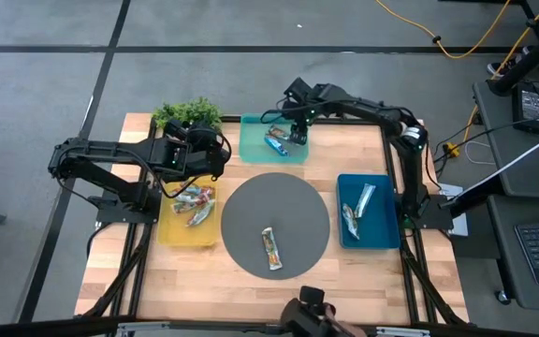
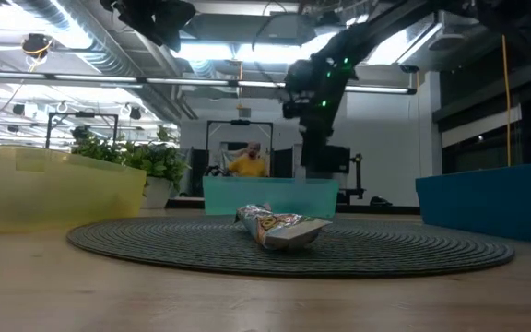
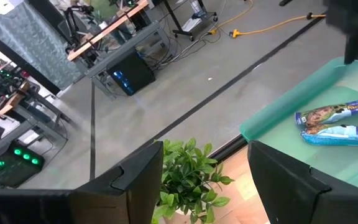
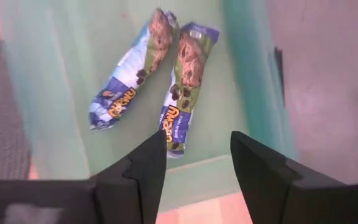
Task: Pick and place Granola Bars by type
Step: Put the yellow granola bar into the blue bin
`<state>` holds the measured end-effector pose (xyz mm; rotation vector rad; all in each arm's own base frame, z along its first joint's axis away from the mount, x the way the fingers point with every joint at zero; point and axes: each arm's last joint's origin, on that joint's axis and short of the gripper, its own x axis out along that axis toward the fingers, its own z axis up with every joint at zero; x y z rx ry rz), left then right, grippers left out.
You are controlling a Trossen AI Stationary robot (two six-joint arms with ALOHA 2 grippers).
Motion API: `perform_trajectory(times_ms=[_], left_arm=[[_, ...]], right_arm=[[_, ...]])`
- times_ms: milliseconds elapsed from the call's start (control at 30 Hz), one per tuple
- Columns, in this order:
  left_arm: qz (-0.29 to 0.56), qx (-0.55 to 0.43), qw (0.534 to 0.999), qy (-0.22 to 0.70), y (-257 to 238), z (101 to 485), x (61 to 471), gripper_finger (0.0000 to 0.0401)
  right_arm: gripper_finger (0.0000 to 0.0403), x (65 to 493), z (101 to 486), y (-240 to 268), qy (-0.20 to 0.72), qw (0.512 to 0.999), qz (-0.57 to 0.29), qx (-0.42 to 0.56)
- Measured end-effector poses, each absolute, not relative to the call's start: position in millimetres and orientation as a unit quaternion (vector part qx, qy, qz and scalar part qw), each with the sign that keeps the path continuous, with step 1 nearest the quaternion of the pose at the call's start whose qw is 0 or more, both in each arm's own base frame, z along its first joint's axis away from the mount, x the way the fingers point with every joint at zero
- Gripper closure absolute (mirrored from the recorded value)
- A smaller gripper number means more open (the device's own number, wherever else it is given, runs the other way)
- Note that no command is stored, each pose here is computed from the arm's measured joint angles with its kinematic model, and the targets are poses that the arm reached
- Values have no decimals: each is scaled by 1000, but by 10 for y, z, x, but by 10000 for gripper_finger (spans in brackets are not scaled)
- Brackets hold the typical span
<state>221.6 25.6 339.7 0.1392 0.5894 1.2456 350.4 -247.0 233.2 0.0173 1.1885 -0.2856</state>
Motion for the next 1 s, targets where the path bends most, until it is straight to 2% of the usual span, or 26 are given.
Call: perform_trajectory(times_ms=[233,333,700,833,1000], left_arm=[[574,64,770,272,256,3397,2216,175],[574,64,770,272,256,3397,2216,175],[564,80,773,279,256,3468,2126,175],[563,74,776,274,255,3500,2082,175],[548,70,784,283,250,3525,2045,175]], right_arm=[[245,3472,2790,-2125,487,873,-16,7],[252,3454,2960,-1892,476,878,34,-15],[276,3438,3367,-613,457,833,241,-199],[284,3460,3362,-214,459,816,284,-210],[286,3496,3317,82,470,810,299,-185]])
